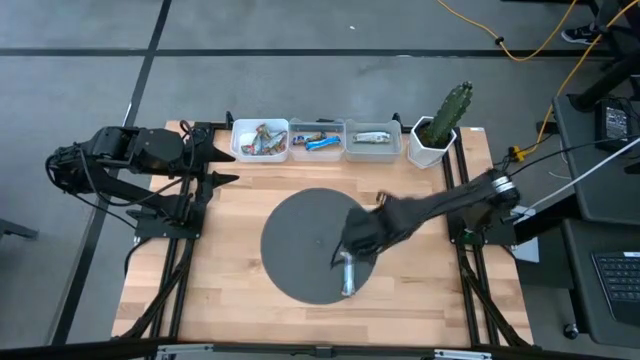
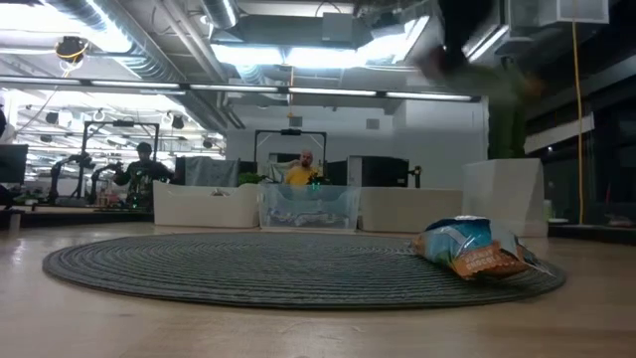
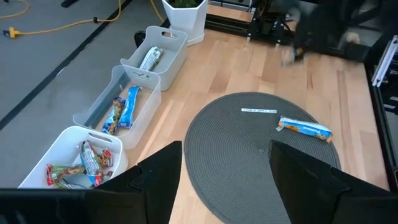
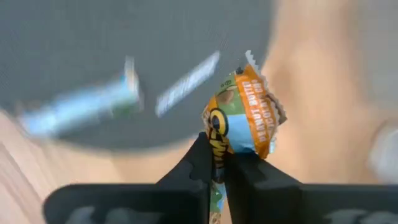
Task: Pick and place Granola Bars by type
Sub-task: Put the orange granola bar into the gray bin
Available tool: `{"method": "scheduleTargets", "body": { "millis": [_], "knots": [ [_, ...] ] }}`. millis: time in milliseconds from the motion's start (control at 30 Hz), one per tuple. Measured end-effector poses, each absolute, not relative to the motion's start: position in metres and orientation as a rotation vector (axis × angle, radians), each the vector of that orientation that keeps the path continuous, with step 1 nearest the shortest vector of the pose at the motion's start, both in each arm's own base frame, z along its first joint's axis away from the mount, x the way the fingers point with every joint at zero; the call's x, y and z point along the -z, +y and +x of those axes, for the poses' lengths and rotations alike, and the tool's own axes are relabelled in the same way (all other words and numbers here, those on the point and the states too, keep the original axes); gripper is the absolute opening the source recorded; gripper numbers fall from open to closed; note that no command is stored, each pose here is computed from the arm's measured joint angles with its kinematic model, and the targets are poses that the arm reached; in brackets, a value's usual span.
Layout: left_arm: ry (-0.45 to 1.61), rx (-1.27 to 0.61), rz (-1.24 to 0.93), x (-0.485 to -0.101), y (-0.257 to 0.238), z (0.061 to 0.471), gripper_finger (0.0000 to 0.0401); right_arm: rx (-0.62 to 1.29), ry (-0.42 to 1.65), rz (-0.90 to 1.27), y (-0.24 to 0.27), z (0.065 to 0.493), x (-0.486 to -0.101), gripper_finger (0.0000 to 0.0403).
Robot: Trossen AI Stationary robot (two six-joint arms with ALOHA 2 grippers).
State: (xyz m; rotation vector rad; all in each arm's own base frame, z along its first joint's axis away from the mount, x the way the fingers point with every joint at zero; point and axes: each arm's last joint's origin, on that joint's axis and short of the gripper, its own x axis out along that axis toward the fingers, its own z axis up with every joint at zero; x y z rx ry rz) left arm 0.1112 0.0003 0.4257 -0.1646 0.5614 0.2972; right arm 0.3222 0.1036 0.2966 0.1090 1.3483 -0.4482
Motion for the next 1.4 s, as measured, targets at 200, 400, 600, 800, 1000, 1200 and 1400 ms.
{"method": "scheduleTargets", "body": {
  "millis": [200,400,600,800,1000,1200,1400],
  "knots": [
    [0.561,-0.298,-0.163,-0.426,0.0,0.111,0.023,0.478,0.887,0.138,0.08,0.286,-0.411,0.0032],
    [0.56,-0.301,-0.163,-0.426,0.0,0.111,0.023,0.49,0.584,0.122,0.064,0.236,-0.474,0.0021],
    [0.552,-0.337,-0.163,-0.426,0.001,0.111,0.023,0.566,0.51,0.032,0.029,0.215,-0.494,0.0021],
    [0.537,-0.391,-0.157,-0.426,0.003,0.111,0.023,0.553,0.467,-0.034,-0.043,0.221,-0.508,0.0022],
    [0.518,-0.441,-0.197,-0.427,0.004,0.111,0.023,0.589,0.573,-0.026,-0.107,0.225,-0.489,0.0027],
    [0.498,-0.493,-0.227,-0.427,0.005,0.111,0.023,0.556,0.783,0.04,-0.173,0.238,-0.404,0.0021],
    [0.493,-0.505,-0.235,-0.427,0.005,0.11,0.023,0.568,0.879,0.028,-0.207,0.244,-0.308,0.0028]
  ]
}}
